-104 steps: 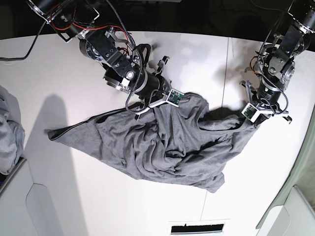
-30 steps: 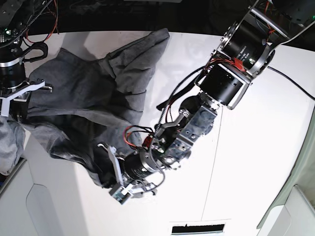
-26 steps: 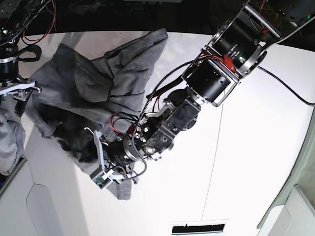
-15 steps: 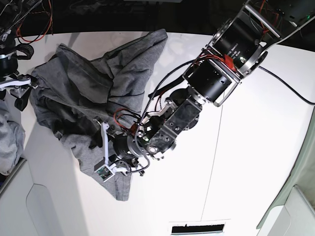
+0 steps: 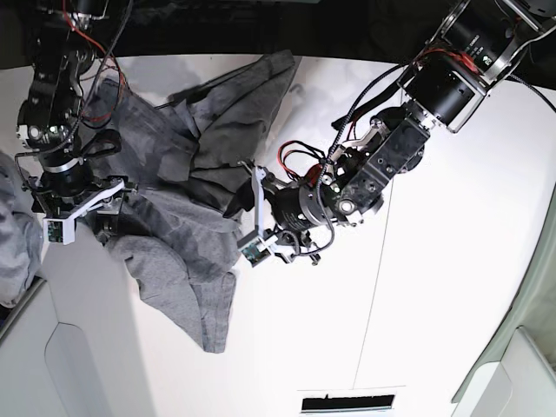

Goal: Layout the t-shirt on the table in an organized manner, then fold the t-shirt properly
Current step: 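Lower the t-shirt onto the table and release it with both grippers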

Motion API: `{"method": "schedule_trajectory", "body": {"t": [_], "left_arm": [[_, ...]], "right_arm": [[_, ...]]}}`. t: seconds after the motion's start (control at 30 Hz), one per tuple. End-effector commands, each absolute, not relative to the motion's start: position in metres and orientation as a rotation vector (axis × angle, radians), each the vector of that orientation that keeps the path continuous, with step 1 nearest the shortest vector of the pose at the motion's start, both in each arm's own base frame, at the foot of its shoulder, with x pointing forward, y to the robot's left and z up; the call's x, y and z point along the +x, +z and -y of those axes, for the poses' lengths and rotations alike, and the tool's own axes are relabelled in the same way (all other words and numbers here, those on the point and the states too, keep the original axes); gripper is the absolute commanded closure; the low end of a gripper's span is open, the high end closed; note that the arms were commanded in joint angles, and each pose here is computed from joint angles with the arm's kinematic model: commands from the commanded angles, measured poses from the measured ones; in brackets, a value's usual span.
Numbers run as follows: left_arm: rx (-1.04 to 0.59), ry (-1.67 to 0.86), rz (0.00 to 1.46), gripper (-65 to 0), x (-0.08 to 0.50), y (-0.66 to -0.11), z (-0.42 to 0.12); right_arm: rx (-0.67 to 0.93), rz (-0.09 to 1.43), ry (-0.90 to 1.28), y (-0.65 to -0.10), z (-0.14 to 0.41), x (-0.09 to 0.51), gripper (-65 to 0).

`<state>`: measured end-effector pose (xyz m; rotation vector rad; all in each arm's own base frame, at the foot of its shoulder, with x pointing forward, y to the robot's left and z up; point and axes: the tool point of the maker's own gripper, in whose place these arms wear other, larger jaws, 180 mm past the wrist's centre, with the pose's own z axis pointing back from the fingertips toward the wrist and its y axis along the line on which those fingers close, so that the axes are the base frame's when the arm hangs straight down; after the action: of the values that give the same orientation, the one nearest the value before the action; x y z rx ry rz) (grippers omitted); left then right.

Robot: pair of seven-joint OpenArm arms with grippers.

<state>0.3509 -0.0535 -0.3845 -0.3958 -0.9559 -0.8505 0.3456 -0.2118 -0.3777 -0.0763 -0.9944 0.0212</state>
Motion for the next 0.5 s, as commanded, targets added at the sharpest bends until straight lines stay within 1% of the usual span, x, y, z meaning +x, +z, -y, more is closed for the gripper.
{"method": "schedule_trajectory", "body": {"t": [0.0,0.13,0.23,0.27,0.3,0.33,0.37,0.47], "left_arm": [[-0.404,-0.854,1.002,-38.0,0.353,-0.372,0.055],[-0.43,-0.845,0.968,-38.0,0.332,-0.385,0.055],[-0.459,-0.832,0.98,-38.0,0.324,-0.387,0.06],[-0.466,-0.829,0.984,-38.0,0.323,-0.386,0.062],[-0.471,-0.827,0.987,-38.0,0.322,-0.386,0.063],[-0.471,-0.827,0.985,-38.0,0.322,-0.386,0.063],[-0.471,-0.826,0.984,-38.0,0.321,-0.387,0.062],[-0.471,-0.823,0.965,-37.9,0.315,-0.393,0.059]], "right_arm": [[-0.1,1.043,0.04,-0.364,0.216,0.361,-42.4],[-0.125,1.018,0.108,-0.369,0.208,0.384,-42.4],[-0.112,1.007,0.152,-0.372,0.195,0.396,-42.3],[-0.111,1.002,0.169,-0.374,0.191,0.4,-41.3],[-0.114,0.992,0.186,-0.377,0.188,0.402,-38.5],[-0.114,0.983,0.198,-0.38,0.185,0.404,-33.4],[-0.109,0.978,0.206,-0.381,0.182,0.407,-26.5],[-0.102,0.968,0.213,-0.384,0.178,0.412,-2.0]]}}
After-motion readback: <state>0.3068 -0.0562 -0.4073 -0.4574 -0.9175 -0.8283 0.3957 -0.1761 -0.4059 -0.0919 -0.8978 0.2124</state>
